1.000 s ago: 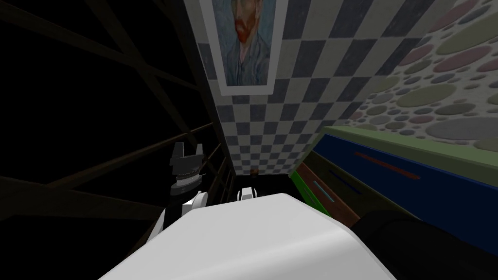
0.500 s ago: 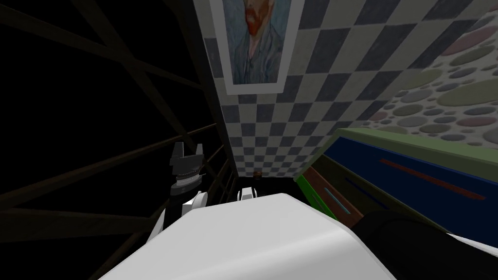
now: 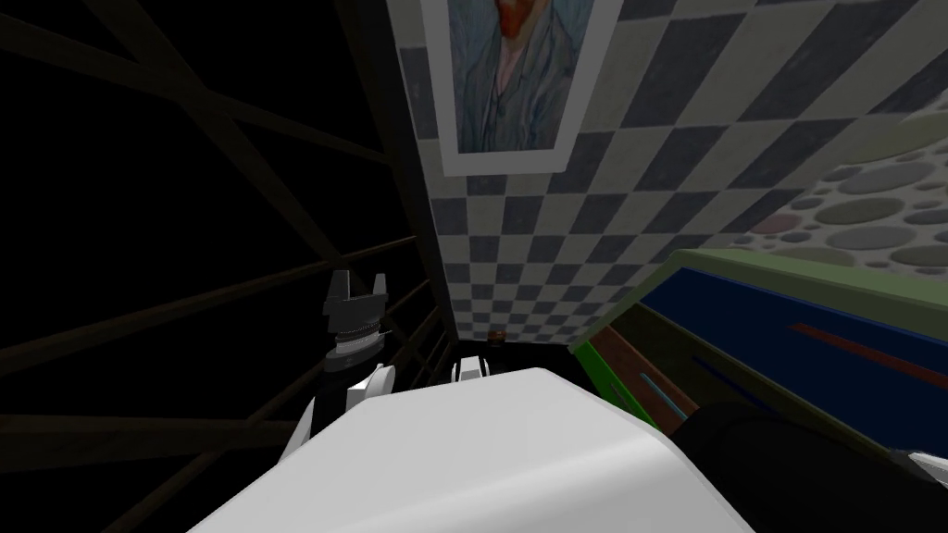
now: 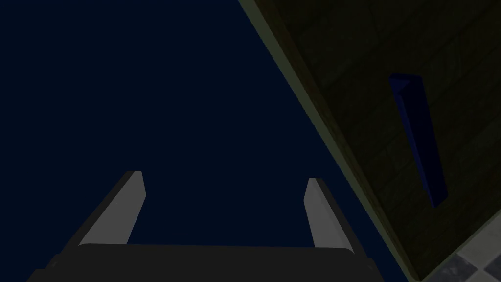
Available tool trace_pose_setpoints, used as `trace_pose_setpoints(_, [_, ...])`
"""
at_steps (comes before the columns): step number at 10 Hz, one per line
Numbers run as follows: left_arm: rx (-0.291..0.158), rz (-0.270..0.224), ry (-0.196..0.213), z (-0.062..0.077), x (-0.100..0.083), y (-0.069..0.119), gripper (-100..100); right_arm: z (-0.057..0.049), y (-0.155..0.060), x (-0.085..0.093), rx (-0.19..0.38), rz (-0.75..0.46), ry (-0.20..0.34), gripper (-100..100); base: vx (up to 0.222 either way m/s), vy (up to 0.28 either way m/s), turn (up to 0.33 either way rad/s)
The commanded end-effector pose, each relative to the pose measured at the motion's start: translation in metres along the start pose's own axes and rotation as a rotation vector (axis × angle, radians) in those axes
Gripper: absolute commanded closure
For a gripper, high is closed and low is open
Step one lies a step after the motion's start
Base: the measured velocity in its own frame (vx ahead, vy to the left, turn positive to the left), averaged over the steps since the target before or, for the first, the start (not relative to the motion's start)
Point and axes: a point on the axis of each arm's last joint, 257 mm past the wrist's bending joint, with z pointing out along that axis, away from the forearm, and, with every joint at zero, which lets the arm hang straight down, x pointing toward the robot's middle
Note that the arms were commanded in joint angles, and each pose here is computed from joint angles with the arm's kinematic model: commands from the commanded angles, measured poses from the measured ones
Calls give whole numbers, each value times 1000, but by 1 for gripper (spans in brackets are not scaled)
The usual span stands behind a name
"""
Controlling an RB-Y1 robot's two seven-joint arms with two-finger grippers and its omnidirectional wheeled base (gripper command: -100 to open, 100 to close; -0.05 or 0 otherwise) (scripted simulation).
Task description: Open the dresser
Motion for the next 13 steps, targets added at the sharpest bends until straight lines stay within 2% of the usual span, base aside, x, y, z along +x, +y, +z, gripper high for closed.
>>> trace_pose_setpoints(1, [0, 0, 0, 0, 0, 0, 0, 5, -12, -7, 34, -7, -14, -100, 32, 19, 4])
trace_pose_setpoints(3, [0, 0, 0, 0, 0, 0, 0, 8, -50, -33, 119, -39, -56, -100, 61, 46, 74])
trace_pose_setpoints(5, [0, 0, 0, 0, 0, 0, 0, 9, -74, -51, 174, -60, -84, -100, 104, 72, 48])
trace_pose_setpoints(6, [0, 0, 0, 0, 0, 0, 0, 9, -69, -45, 156, -56, -74, -100, 51, 40, 6])
trace_pose_setpoints(8, [0, 0, 0, 0, 0, 0, 0, 9, -71, -47, 160, -55, -78, -100, -6, -85, -6])
trace_pose_setpoints(9, [0, 0, 0, 0, 0, 0, 0, 9, -72, -48, 160, -55, -79, 100, 1, -12, -12])
trace_pose_setpoints(13, [0, 0, 0, 0, 0, 0, 0, 8, -75, -58, 160, -61, -89, 100, 38, 165, -20])
